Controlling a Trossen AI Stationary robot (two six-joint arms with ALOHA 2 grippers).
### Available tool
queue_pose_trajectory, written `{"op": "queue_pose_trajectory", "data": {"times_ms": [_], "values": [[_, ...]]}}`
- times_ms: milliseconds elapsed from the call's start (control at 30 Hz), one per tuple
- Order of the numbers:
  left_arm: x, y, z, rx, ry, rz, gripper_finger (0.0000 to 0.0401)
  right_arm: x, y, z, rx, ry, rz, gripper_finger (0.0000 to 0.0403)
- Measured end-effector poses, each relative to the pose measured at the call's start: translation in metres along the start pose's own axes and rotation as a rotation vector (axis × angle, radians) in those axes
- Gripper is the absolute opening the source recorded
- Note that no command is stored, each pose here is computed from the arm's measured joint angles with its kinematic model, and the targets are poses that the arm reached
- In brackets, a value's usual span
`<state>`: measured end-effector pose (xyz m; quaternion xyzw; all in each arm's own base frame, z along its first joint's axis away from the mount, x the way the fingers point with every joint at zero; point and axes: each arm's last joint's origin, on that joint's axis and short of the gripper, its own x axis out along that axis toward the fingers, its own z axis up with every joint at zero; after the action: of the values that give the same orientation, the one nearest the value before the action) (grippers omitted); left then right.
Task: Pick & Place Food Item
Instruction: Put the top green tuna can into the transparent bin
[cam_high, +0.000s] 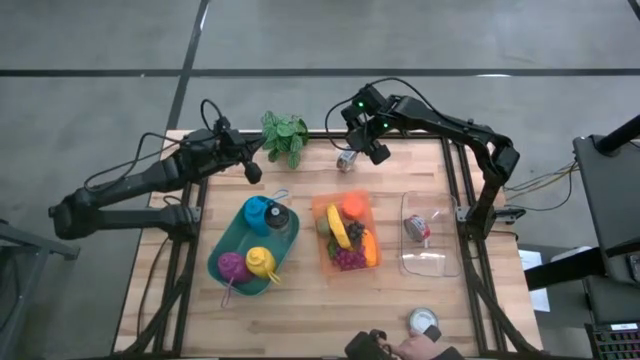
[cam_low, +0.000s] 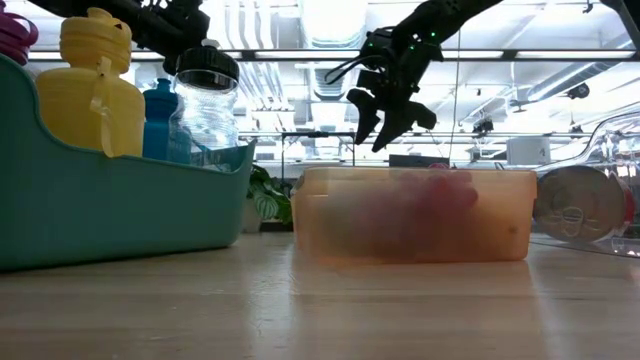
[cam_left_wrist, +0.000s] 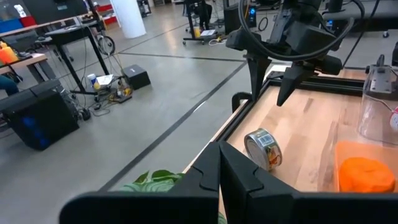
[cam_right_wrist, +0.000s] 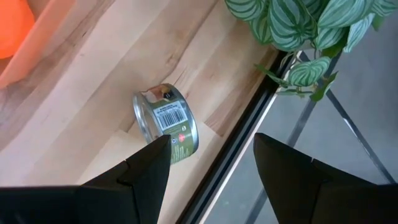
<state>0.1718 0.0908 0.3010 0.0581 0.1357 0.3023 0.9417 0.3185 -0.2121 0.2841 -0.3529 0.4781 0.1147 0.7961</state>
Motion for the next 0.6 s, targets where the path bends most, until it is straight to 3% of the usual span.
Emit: {"op": "queue_pose_trajectory", "data": {"times_ms": [600], "values": [[0.0000, 0.0000, 0.0000, 0.000, 0.000, 0.000, 0.0002, -0.0001, 0.0000, 0.0007, -0.027, -0.004, -0.001, 0.0226]]}}
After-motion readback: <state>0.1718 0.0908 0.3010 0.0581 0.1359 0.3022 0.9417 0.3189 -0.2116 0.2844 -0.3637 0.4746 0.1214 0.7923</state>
